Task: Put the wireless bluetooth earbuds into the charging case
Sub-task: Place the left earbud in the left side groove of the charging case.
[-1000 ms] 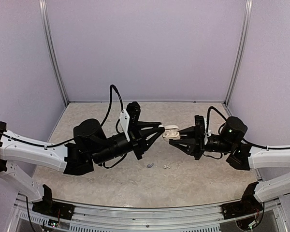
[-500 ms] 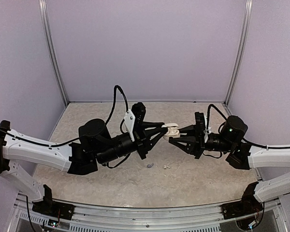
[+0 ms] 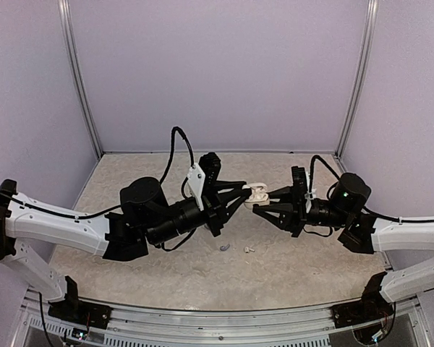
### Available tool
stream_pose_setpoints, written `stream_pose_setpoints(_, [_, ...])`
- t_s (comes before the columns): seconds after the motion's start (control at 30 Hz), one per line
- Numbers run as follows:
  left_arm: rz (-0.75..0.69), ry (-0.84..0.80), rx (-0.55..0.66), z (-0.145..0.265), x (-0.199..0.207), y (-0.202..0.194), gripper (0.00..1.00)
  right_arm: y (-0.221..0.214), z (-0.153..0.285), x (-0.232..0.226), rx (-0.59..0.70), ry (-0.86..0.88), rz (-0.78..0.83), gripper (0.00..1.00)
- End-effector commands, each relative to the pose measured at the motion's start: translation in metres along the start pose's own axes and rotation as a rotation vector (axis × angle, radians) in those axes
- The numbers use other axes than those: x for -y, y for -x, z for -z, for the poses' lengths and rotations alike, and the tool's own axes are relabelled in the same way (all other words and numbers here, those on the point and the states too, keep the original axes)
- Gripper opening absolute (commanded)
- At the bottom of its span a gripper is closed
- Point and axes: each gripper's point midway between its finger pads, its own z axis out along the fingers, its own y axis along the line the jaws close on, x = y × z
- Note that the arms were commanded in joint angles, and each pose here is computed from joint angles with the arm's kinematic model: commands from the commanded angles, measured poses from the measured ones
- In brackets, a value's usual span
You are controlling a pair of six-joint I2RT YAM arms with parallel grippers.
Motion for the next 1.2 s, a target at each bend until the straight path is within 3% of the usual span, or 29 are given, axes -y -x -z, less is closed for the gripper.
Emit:
stream_pose_setpoints(0.0, [-0.026, 0.003, -0.052, -0.003, 0.002, -0.015, 0.13, 0.029, 0.003, -0.001, 0.086, -0.02, 0.039, 0.0])
stream_pose_setpoints(0.97, [-0.067, 0.086, -0.209, -0.015, -0.005, -0.054, 0.14, 0.039, 0.01, 0.016, 0.115, -0.136, 0.05, 0.0])
stream_pose_setpoints(1.17, [-0.084, 0.084, -0.236, -0.017, -0.004, -0.059, 0.17, 0.038, 0.01, 0.02, 0.109, -0.163, 0.062, 0.0])
